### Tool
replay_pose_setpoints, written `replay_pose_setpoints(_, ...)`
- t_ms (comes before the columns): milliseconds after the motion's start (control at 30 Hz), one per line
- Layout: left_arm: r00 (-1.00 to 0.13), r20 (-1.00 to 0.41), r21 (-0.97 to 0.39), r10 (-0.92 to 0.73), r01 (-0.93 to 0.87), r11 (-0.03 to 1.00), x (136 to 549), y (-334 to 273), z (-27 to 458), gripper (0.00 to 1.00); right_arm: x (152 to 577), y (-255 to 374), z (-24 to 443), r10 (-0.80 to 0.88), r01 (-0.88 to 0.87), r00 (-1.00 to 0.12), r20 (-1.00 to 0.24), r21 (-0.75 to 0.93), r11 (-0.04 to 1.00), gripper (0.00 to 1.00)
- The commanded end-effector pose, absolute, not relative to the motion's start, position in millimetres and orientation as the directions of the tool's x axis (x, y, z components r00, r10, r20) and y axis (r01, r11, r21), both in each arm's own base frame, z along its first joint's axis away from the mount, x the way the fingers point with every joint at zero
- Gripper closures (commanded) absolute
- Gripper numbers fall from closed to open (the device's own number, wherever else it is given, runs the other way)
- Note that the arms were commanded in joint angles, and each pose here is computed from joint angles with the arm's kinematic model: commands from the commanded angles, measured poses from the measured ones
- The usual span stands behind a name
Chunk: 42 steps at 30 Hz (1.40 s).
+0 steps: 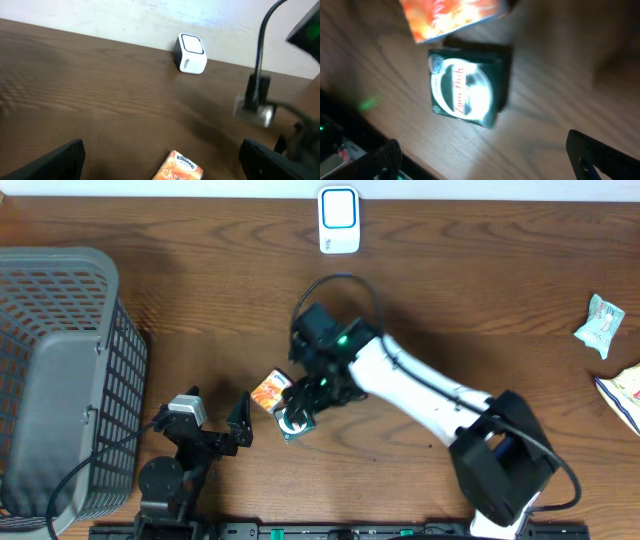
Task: Scan the item barcode
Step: 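Reach the right gripper to the green Zam-Buk box and grasp it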
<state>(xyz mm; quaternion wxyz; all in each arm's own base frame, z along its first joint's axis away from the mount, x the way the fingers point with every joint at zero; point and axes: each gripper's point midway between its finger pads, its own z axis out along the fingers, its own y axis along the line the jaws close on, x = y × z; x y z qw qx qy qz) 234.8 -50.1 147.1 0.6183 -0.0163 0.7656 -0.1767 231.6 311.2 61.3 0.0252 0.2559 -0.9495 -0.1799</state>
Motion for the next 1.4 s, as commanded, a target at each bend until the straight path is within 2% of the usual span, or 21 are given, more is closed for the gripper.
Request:
replay_pose_setpoints(0, -0.270, -0.936, -0.280, -0.224, 0.190, 0.941, 234, -50, 134, 0.02, 214, 322, 46, -0.455, -0.440, -0.890, -0.034, 0.329, 0.836, 0.01)
replay_pose_setpoints(133, -0.270, -0.936, -0.280, -0.224, 0.190, 0.941, 234, -50, 134, 0.02, 206, 337, 41, -0.469, -0.466, -0.880, -0.074, 0.327, 0.822, 0.01)
replay_pose_setpoints(300, -0.270, -0.936, -0.280, -0.224, 0.190, 0.941, 234, -50, 134, 0.02, 217, 334, 34, -0.363, -0.382, -0.923, -0.125, 0.204, 0.901, 0.01)
replay_pose_setpoints(433, -0.270, -0.936, -0.280, -0.224, 0.190, 0.941, 234, -50, 134, 0.02, 215, 337, 31, -0.313, -0.331, -0.943, -0.112, 0.213, 0.919, 0.01)
replay_pose_setpoints(833, -0.270, -0.936, -0.280, -0.225, 0.189, 0.941, 234, -50, 134, 0.02, 203, 339, 3, -0.326, -0.323, -0.945, -0.023, 0.223, 0.920, 0.01)
replay_pose_setpoints(1100, -0.270, -0.936, -0.280, -0.225, 0.189, 0.941, 234, -50, 134, 0.02, 207, 320, -25, -0.283, -0.280, -0.959, 0.015, 0.118, 0.953, 0.01)
replay_pose_setpoints(1233, -0.270, -0.936, -0.280, -0.225, 0.189, 0.941, 234, -50, 134, 0.02, 218, 301, -26, -0.235, -0.235, -0.972, 0.004, 0.042, 0.971, 0.11)
replay_pose_setpoints(1367, -0.270, -0.936, -0.280, -0.225, 0.189, 0.941, 234, -50, 134, 0.02, 229, 282, -26, -0.198, -0.198, -0.980, 0.006, -0.010, 0.980, 0.27)
